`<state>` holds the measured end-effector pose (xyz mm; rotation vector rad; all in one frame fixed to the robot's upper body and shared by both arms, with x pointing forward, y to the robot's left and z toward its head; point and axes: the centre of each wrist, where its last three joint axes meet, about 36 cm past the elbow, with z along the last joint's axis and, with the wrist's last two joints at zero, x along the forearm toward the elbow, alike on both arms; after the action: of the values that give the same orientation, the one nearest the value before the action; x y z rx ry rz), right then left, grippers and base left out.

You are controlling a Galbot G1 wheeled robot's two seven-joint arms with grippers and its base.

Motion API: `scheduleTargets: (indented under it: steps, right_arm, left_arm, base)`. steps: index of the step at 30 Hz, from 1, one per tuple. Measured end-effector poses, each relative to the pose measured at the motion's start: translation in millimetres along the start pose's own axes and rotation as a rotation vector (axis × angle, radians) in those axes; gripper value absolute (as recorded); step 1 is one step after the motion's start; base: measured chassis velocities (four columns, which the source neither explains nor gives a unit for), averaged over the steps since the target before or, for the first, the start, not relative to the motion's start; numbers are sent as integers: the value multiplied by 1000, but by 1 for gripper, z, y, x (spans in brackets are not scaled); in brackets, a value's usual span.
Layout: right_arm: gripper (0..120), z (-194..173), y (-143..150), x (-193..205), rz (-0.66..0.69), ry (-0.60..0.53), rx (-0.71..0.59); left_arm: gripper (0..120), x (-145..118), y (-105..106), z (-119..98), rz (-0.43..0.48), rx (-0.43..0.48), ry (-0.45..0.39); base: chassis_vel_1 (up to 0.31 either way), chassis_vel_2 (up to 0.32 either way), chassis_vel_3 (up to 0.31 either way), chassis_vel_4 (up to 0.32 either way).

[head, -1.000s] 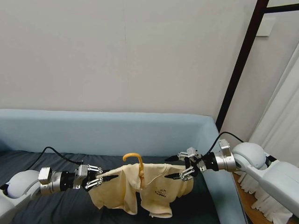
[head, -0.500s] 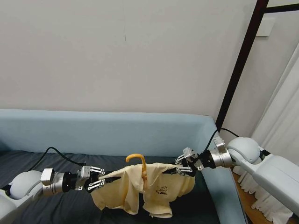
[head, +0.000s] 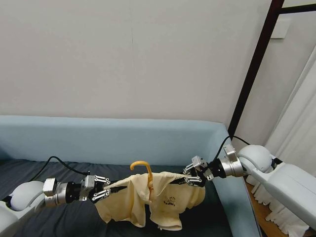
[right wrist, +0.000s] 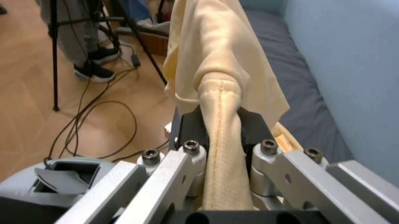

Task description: Pick up the clothes from the sofa and hang them on the clothes hanger.

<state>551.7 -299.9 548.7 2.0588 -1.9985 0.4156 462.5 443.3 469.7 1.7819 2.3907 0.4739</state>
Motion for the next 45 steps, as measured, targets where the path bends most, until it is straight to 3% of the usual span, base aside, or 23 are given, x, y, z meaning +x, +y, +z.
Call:
scheduleTargets:
  steps: [5, 10, 11, 13, 16, 20, 23, 27, 32, 37, 40, 45]
  right_arm:
    - [7, 8, 3, 11, 38, -45, -27]
    - [7, -6, 10, 29, 140, -174, -61]
    - [7, -6, 10, 29, 140, -174, -61]
    - [7, -18, 16, 36, 187, -201, -67]
    - [7, -33, 23, 43, 238, -214, -63]
    - [7, -78, 40, 65, 349, -234, -23]
    - [7, -98, 55, 81, 420, -215, 6]
    - [7, -116, 79, 98, 518, -171, 22]
    - [7, -128, 104, 106, 611, -73, 38]
    - [7, -131, 125, 108, 678, 29, 29]
    - [7, -135, 133, 107, 710, 66, 21]
    - [7, -147, 147, 105, 793, 61, -11]
  left_arm:
    - [32, 10, 11, 4, -79, -12, -83]
    - [55, 1, 36, -18, -218, -35, -294]
    - [55, 1, 36, -18, -218, -35, -294]
    - [66, -11, 40, -26, -264, -28, -371]
    - [72, -24, 39, -34, -312, -15, -442]
    - [91, -65, 16, -52, -481, 71, -599]
    - [98, -83, 3, -54, -525, 115, -631]
    - [100, -107, -20, -51, -521, 144, -620]
    - [100, -139, -73, -40, -505, 194, -579]
    - [100, -156, -99, -18, -482, 228, -549]
    - [100, -158, -104, -4, -484, 223, -518]
    - [100, -153, -118, 21, -472, 191, -454]
  base:
    - [0, 0, 0, 0]
    - [0, 0, 0, 0]
    - [0, 0, 0, 0]
    - [0, 0, 0, 0]
    - [0, 0, 0, 0]
    - [0, 0, 0, 0]
    - [0, 0, 0, 0]
    - [0, 0, 0, 0]
    - [0, 0, 0, 0]
    - [0, 0, 0, 0]
    - [0, 0, 0, 0]
    - [0, 0, 0, 0]
